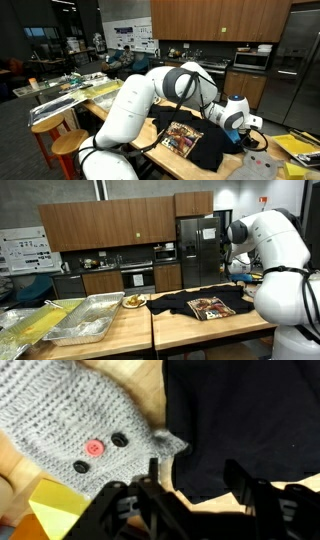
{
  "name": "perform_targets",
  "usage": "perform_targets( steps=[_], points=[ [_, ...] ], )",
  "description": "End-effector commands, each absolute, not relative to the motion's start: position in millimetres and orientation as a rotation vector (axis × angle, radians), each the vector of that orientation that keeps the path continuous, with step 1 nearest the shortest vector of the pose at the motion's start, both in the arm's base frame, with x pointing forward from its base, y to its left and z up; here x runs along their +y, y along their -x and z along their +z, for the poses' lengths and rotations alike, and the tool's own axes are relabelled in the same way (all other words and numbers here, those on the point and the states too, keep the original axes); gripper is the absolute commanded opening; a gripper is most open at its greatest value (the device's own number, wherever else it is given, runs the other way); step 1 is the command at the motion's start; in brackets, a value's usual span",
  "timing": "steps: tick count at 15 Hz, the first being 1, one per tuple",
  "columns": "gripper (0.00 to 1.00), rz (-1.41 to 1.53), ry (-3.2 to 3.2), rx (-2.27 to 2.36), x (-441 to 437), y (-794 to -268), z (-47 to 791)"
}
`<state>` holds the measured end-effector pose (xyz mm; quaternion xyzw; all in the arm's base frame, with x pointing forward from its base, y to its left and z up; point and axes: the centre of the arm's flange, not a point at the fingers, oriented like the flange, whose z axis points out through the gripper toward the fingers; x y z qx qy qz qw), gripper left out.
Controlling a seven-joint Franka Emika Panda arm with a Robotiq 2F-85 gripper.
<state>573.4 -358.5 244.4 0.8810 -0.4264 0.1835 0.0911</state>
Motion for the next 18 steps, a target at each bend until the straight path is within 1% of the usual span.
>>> perform_targets(
  steps=[1,2,12,18],
  points=[
    [0.98,0.532,-2.625,-1.268,-354.2,-570.1,250.5],
    [1.00,0.532,-2.631,-1.266,-353.5,-570.7,249.9],
    [1.00,0.677,-2.671,-1.111,-344.4,-582.9,248.2],
    [1.00,0.616,-2.719,-1.070,-336.0,-590.1,237.4]
  ],
)
